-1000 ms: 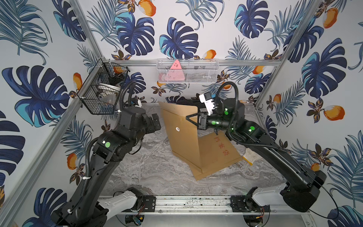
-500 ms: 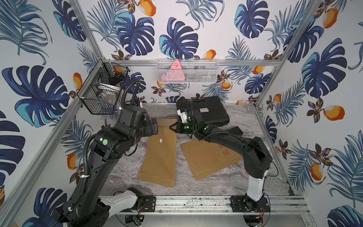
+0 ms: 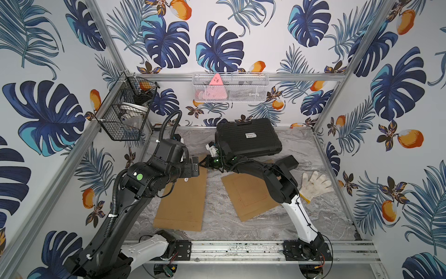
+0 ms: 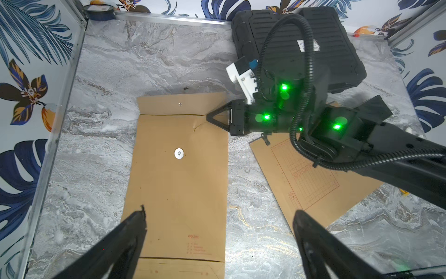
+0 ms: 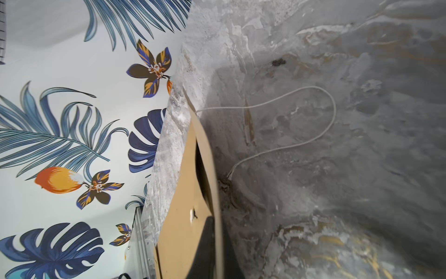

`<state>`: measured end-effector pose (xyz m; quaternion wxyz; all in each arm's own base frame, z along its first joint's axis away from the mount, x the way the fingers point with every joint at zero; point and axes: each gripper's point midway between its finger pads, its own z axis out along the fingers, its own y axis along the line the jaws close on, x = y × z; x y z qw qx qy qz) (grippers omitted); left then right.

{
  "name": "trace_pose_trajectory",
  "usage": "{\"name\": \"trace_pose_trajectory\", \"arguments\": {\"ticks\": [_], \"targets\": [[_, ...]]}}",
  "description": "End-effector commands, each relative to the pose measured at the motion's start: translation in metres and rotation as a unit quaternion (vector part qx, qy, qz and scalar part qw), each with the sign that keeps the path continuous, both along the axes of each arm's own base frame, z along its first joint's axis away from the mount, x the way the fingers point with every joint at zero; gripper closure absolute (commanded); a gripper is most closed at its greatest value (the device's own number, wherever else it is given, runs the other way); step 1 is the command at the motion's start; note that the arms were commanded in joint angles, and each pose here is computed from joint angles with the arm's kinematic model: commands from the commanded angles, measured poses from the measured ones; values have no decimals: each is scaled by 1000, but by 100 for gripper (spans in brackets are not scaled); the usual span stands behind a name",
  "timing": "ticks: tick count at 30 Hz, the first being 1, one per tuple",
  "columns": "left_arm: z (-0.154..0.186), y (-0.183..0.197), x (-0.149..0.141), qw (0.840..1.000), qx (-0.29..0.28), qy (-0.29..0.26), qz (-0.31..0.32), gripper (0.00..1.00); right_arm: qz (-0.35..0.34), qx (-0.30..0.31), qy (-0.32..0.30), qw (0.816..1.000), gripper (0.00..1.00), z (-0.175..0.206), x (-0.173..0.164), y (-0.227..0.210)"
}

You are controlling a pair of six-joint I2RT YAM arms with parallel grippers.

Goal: Open the file bag
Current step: Place the file bag at the center of the board.

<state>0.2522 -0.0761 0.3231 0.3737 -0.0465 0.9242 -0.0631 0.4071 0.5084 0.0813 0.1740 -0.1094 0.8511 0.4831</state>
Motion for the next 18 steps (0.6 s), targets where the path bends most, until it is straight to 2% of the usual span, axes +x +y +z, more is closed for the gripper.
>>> {"name": "trace_pose_trajectory", "arguments": {"ticks": [1, 3, 6, 7, 8, 9, 15, 18], "targets": [[-1, -3, 2, 1000, -14, -5, 2, 1, 9, -22, 5, 1000, 97, -13, 1, 3], [-6, -2, 2, 1000, -10, 2, 4, 1, 3, -32, 3, 999, 67, -15, 4, 2], [-10, 0, 0, 1000, -6, 1, 7, 1, -19, -58, -12, 998, 28, -8, 9, -9], [-11, 0, 0, 1000, -7, -1, 7, 1, -26, -66, -21, 997, 19, -2, 12, -13], [-12, 0, 0, 1000, -8, -4, 5, 1, -34, -77, -31, 996, 4, 5, 13, -19], [-15, 0, 0, 1000, -8, -4, 4, 1, -42, -90, -41, 994, 0, 13, 14, -25], [-41, -11, 7, 1000, -11, 12, -17, 1, -137, -193, -81, 968, 0, 46, 11, -93], [-58, -24, 12, 999, -25, 20, -36, 1, -202, -205, -93, 953, 0, 66, -5, -138]]}}
